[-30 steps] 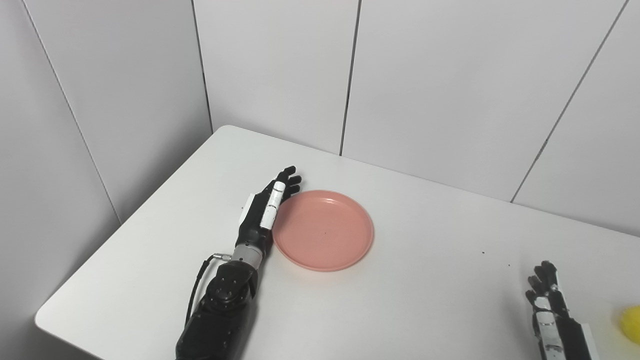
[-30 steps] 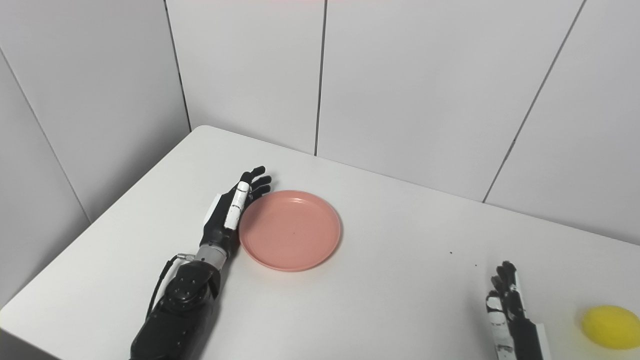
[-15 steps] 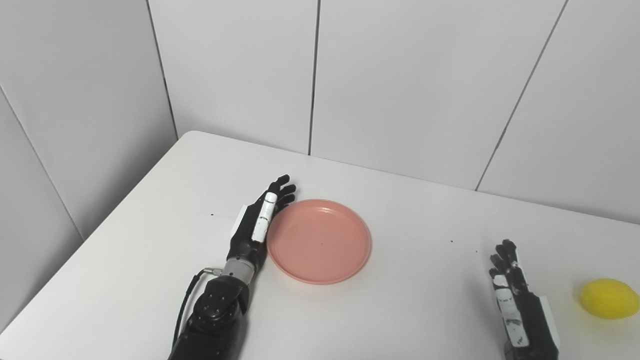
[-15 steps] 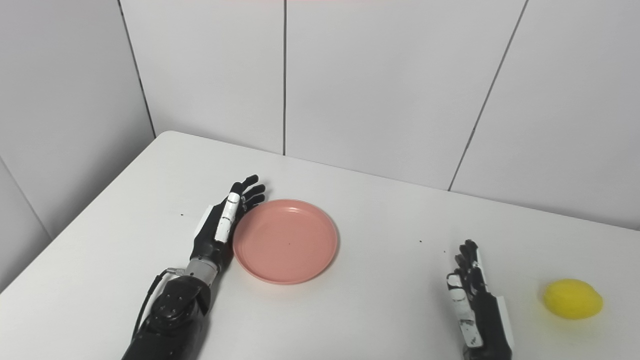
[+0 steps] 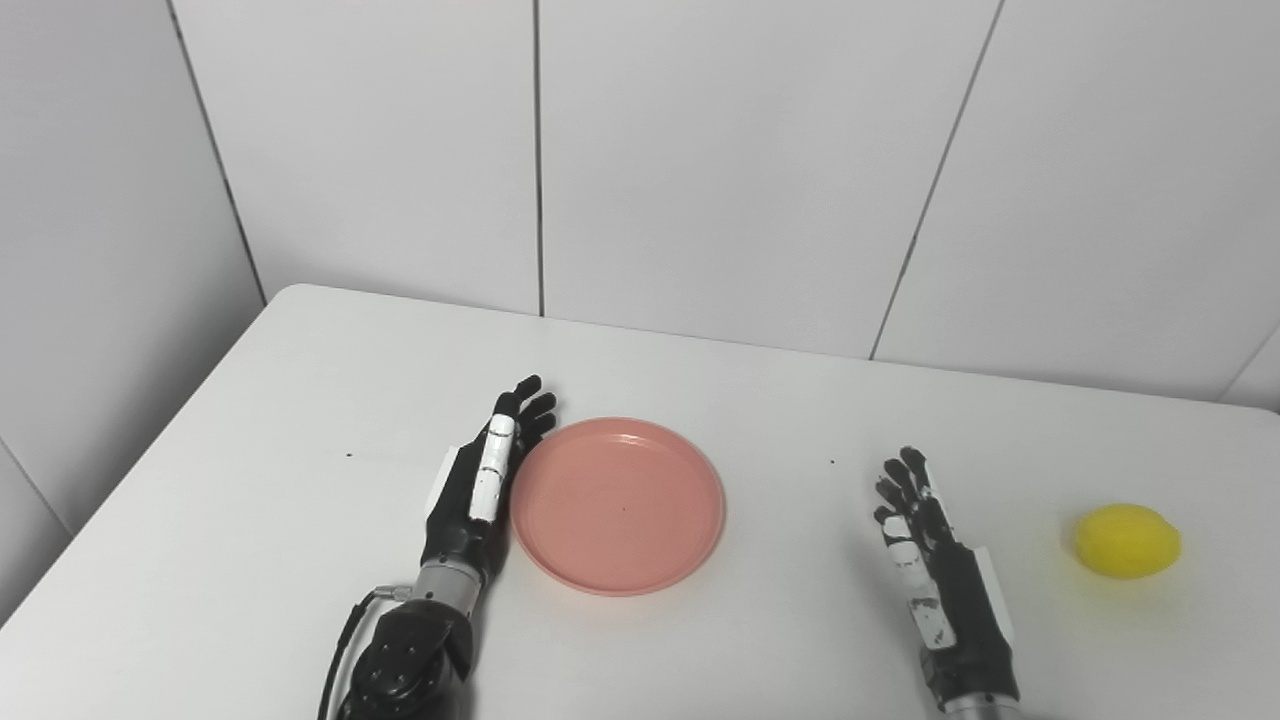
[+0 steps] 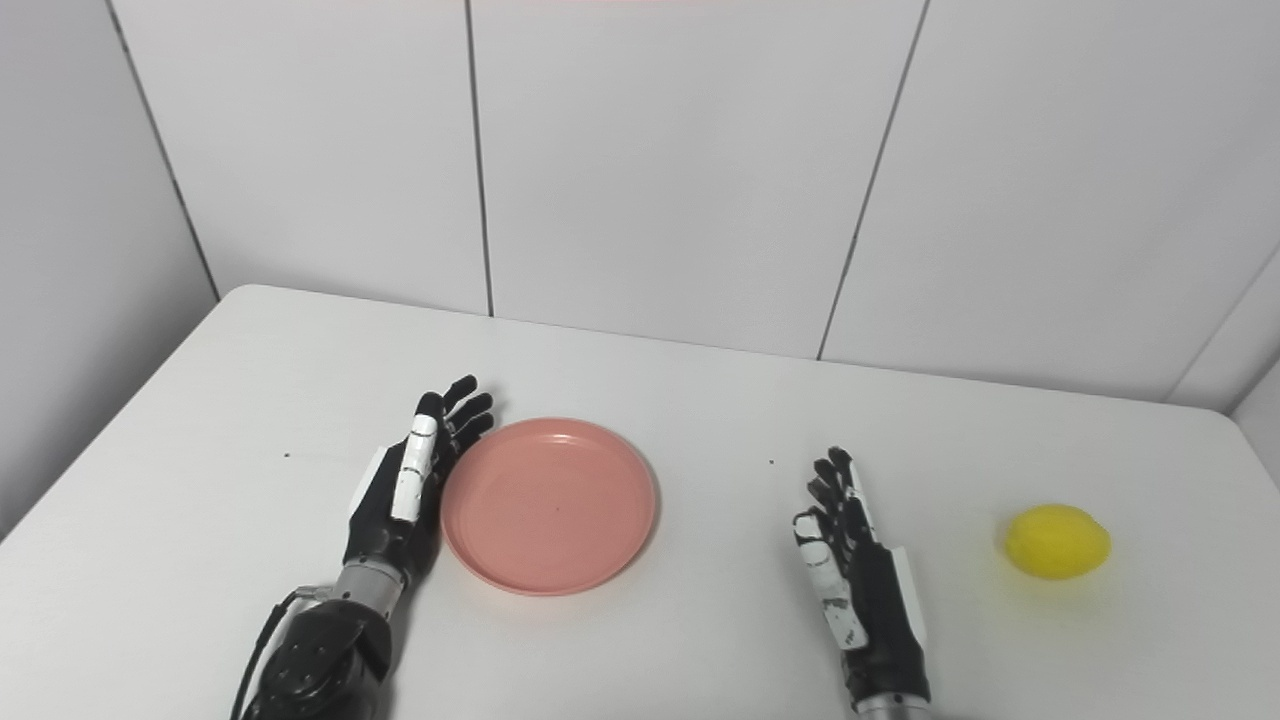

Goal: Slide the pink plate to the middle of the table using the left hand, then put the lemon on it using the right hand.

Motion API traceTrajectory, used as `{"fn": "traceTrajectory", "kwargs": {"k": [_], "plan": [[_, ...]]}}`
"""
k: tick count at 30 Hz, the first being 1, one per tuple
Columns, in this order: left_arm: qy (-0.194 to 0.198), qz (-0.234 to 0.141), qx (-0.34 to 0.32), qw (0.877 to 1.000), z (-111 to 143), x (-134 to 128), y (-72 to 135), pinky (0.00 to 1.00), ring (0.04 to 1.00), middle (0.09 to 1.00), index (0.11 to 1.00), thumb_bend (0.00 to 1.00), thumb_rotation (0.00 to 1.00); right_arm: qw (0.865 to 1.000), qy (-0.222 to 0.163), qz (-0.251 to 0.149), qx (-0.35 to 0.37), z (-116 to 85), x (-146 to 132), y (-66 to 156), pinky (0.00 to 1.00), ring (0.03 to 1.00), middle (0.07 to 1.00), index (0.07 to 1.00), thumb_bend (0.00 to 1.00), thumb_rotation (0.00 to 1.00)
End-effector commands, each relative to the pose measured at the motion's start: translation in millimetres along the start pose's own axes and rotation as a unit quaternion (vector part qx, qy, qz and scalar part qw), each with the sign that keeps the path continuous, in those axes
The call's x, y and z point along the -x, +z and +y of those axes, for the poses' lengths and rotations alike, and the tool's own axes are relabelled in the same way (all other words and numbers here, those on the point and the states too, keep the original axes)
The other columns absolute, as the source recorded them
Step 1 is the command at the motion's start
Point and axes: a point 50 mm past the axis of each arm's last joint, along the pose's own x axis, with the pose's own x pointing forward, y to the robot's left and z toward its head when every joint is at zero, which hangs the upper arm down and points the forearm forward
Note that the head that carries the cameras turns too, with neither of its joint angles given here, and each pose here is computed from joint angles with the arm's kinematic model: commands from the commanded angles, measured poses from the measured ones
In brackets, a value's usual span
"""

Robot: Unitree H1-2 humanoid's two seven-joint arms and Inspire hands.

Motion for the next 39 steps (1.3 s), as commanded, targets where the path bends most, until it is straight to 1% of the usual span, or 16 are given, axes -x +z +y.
{"fn": "traceTrajectory", "kwargs": {"k": [1, 5, 7, 9, 12, 14, 15, 17, 19, 21, 22, 27, 33, 36, 39], "plan": [[-0.013, -0.023, -0.002, 1.0, -2, -2, 11, 0.9, 0.886, 0.88, 0.881, 0.66, 1.0, 0.999, -0.008, -0.033, -0.006, 7, -12, 17, 0.94, 0.931, 0.942, 0.957, 0.73, 0.87], [-0.016, -0.028, -0.002, 0.999, -4, -1, 12, 0.89, 0.881, 0.874, 0.874, 0.65, 1.0, 0.999, -0.019, -0.033, -0.004, 13, -14, 17, 0.93, 0.924, 0.933, 0.936, 0.74, 0.86], [-0.016, -0.029, -0.003, 0.999, -4, 0, 11, 0.88, 0.88, 0.873, 0.873, 0.65, 1.0, 0.999, -0.022, -0.033, 0.001, 16, -16, 18, 0.92, 0.918, 0.928, 0.93, 0.75, 0.87], [-0.016, -0.029, -0.005, 0.999, -4, 0, 12, 0.89, 0.878, 0.868, 0.87, 0.66, 1.0, 0.999, -0.024, -0.032, 0.005, 20, -18, 19, 0.92, 0.917, 0.927, 0.928, 0.74, 0.87], [-0.02, -0.029, -0.005, 0.999, -5, 2, 14, 0.88, 0.872, 0.863, 0.869, 0.64, 1.0, 0.999, -0.026, -0.029, 0.011, 24, -20, 20, 0.95, 0.922, 0.927, 0.932, 0.72, 0.9], [-0.023, -0.03, -0.002, 0.999, -6, 3, 14, 0.9, 0.876, 0.868, 0.872, 0.64, 1.0, 0.999, -0.024, -0.03, 0.011, 26, -20, 20, 0.96, 0.933, 0.937, 0.937, 0.72, 0.92], [-0.023, -0.03, 0.0, 0.999, -7, 4, 15, 0.9, 0.876, 0.868, 0.872, 0.64, 1.0, 0.999, -0.023, -0.028, 0.01, 27, -21, 20, 0.96, 0.933, 0.937, 0.938, 0.72, 0.92], [-0.024, -0.031, 0.0, 0.999, -8, 4, 17, 0.9, 0.876, 0.869, 0.871, 0.64, 1.0, 0.999, -0.023, -0.025, 0.011, 29, -22, 21, 0.97, 0.941, 0.942, 0.937, 0.75, 0.93], [-0.024, -0.031, 0.005, 0.999, -10, 6, 17, 0.9, 0.879, 0.871, 0.873, 0.63, 1.0, 0.999, -0.018, -0.028, 0.013, 30, -22, 22, 0.97, 0.945, 0.945, 0.939, 0.76, 0.94], [-0.029, -0.028, 0.01, 0.999, -14, 7, 18, 0.91, 0.891, 0.882, 0.881, 0.62, 1.0, 0.999, -0.011, -0.032, 0.013, 31, -23, 22, 0.97, 0.953, 0.958, 0.954, 0.71, 0.95], [-0.034, -0.027, 0.011, 0.999, -15, 8, 18, 0.93, 0.905, 0.898, 0.897, 0.62, 1.0, 0.999, -0.009, -0.034, 0.012, 31, -24, 23, 0.97, 0.954, 0.964, 0.964, 0.68, 0.94], [-0.051, -0.025, 0.017, 0.998, -25, 10, 18, 0.99, 0.929, 0.917, 0.913, 0.63, 1.0, 0.999, -0.006, -0.035, 0.015, 31, -26, 23, 0.97, 0.956, 0.967, 0.971, 0.69, 0.95], [-0.057, -0.026, 0.018, 0.998, -39, 8, 18, 0.96, 0.93, 0.92, 0.913, 0.64, 1.0, 0.999, -0.006, -0.036, 0.009, 28, -25, 24, 0.98, 0.958, 0.969, 0.968, 0.71, 0.95], [-0.063, -0.028, 0.018, 0.997, -46, 6, 15, 0.95, 0.929, 0.919, 0.915, 0.66, 1.0, 0.999, -0.015, -0.035, 0.016, 27, -24, 25, 0.97, 0.948, 0.96, 0.957, 0.72, 0.95], [-0.064, -0.029, 0.019, 0.997, -52, 5, 14, 0.95, 0.93, 0.924, 0.922, 0.66, 1.0, 0.999, -0.021, -0.032, 0.024, 25, -23, 26, 0.96, 0.942, 0.952, 0.949, 0.71, 0.95]]}}
